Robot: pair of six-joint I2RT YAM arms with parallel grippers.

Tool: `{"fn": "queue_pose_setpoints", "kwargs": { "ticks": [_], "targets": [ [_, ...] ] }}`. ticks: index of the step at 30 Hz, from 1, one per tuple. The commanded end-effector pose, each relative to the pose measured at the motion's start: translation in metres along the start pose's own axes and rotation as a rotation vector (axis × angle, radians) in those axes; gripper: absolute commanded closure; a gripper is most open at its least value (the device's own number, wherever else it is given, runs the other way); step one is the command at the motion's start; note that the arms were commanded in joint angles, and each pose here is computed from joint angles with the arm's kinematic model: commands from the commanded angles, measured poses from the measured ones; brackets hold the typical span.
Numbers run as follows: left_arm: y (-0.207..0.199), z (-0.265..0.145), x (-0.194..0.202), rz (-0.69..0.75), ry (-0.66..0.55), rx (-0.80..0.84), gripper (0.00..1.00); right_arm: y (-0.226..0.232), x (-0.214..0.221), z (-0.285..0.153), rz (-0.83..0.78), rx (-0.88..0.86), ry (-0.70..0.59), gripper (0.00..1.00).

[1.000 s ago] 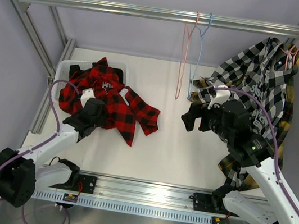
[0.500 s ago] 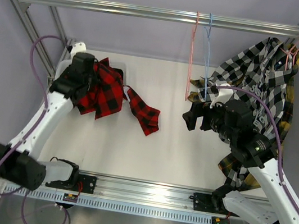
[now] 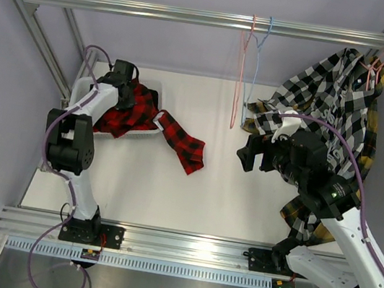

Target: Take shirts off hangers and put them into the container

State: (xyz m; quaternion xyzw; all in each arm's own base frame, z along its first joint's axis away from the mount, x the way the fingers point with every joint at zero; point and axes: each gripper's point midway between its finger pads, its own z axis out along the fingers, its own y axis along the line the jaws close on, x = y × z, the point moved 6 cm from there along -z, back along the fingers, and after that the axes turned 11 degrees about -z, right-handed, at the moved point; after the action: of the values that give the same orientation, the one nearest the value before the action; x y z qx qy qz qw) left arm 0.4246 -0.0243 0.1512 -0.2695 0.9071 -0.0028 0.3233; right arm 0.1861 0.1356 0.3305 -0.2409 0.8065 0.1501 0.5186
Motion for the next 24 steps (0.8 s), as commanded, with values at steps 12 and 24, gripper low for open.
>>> {"fn": "queue_pose_setpoints", "kwargs": {
  "ticks": [12,24],
  "targets": [
    [0.023,0.013,0.026,-0.028,0.118,-0.011,0.60,0.000,-0.006,0.002,-0.016,-0.012,-0.018,0.01],
    [0.024,-0.107,-0.028,-0.072,-0.129,0.046,0.01,0.002,-0.022,0.008,-0.029,-0.027,-0.027,0.01]
  ]
}}
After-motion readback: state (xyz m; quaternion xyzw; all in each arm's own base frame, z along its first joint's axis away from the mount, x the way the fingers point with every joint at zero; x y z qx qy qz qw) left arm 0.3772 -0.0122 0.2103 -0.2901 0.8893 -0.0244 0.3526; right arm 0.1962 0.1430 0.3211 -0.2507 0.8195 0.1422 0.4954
